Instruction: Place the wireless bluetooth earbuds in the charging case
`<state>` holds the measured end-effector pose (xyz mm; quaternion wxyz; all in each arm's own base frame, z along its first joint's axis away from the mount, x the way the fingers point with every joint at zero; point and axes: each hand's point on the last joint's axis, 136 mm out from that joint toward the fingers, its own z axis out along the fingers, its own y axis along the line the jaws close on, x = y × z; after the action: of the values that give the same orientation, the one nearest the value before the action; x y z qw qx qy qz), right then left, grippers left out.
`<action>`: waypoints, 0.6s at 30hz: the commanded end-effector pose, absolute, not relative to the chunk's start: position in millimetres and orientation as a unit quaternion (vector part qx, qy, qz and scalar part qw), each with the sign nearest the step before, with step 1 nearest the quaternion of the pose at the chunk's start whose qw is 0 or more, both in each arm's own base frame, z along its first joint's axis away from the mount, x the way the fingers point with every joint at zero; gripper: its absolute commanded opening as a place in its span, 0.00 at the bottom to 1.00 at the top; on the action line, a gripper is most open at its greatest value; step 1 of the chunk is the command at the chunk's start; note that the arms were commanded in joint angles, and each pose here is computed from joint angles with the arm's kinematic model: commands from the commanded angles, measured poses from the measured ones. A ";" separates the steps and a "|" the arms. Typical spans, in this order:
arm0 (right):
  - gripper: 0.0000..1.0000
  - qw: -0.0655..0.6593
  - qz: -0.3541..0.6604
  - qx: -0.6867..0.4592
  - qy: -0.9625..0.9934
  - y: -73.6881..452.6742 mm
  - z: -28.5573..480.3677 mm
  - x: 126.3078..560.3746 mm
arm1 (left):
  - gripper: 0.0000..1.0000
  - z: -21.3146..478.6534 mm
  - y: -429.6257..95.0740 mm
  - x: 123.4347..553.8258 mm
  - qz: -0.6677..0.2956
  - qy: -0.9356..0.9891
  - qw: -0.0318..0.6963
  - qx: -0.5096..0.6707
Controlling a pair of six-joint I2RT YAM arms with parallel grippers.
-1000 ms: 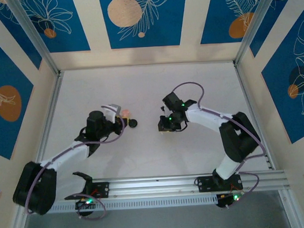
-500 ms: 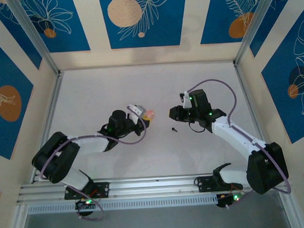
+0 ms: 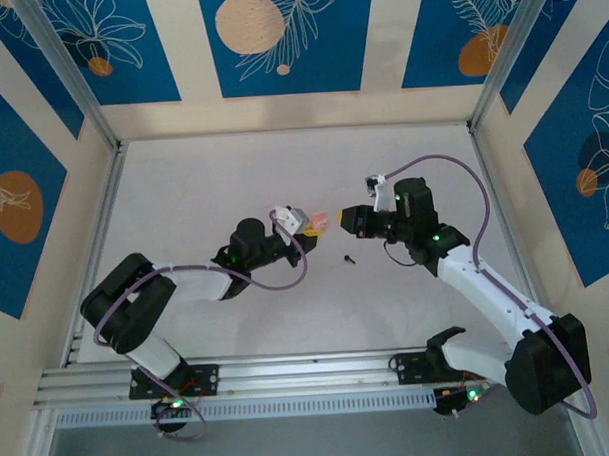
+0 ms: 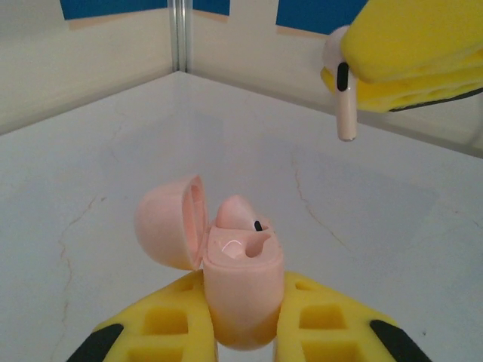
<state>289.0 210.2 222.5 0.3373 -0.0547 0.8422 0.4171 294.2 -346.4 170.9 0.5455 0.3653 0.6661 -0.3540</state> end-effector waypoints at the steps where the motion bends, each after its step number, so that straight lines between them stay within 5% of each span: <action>1: 0.19 0.352 0.439 -0.078 0.823 215.5 234.2 285.8 | 0.13 197.3 -356.1 293.9 -0.358 0.627 0.581 0.375; 18: 0.19 0.391 0.473 -0.115 0.781 237.0 258.9 280.6 | 0.13 212.9 -361.3 286.8 -0.370 0.593 0.602 0.387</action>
<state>284.8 232.6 247.0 0.3719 -0.1006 0.7980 0.4635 292.5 -352.6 191.6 0.5774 0.3753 0.6303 -0.3583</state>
